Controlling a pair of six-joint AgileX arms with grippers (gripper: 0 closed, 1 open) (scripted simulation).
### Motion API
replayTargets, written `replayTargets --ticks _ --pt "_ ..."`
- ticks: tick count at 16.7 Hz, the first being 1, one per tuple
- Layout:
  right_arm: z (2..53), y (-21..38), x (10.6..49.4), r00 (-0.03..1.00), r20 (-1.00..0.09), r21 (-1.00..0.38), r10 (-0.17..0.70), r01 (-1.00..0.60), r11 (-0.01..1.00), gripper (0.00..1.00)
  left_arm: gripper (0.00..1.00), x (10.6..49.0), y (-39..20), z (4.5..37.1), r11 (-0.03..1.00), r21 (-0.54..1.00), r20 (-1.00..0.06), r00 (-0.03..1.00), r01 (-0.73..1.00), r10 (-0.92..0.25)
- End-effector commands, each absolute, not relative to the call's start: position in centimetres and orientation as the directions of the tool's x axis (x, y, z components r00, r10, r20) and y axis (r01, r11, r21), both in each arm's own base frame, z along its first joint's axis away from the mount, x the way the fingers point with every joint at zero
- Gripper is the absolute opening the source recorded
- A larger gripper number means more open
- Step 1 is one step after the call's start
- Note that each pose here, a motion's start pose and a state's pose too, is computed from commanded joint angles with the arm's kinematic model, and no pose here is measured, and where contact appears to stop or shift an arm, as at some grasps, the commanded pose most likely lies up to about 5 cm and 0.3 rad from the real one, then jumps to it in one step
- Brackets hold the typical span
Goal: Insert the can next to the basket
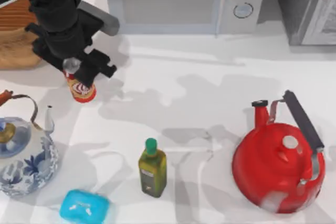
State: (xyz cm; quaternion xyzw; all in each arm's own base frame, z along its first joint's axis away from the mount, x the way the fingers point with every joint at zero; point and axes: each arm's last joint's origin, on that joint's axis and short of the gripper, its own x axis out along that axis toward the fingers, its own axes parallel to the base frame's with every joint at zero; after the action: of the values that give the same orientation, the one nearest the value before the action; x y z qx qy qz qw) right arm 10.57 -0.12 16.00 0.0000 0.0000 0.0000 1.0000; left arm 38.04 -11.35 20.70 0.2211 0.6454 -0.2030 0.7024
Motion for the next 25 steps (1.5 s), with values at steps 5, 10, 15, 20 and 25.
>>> replayTargets --ticks 5,10,15,20,25 --pt "16.0 -0.1 10.6 1.000 0.000 0.000 0.000 0.000 1.000 1.00 0.00 37.5 1.2 22.3 0.946 0.077 -0.996 0.058 0.315 0.062" --pt "16.0 -0.1 10.6 1.000 0.000 0.000 0.000 0.000 1.000 1.00 0.00 35.9 11.4 20.4 0.995 0.051 -0.999 0.012 0.091 0.050" --pt "16.0 -0.1 10.6 1.000 0.000 0.000 0.000 0.000 1.000 1.00 0.00 35.6 14.9 18.0 1.000 0.007 -1.000 0.003 0.020 0.007" --pt "16.0 -0.1 10.6 1.000 0.000 0.000 0.000 0.000 1.000 1.00 0.00 35.6 14.8 17.9 1.000 0.010 -1.000 0.005 0.023 0.010" --pt "16.0 -0.1 10.6 1.000 0.000 0.000 0.000 0.000 1.000 1.00 0.00 35.6 14.9 17.2 1.000 0.007 -1.000 0.003 0.020 0.007"
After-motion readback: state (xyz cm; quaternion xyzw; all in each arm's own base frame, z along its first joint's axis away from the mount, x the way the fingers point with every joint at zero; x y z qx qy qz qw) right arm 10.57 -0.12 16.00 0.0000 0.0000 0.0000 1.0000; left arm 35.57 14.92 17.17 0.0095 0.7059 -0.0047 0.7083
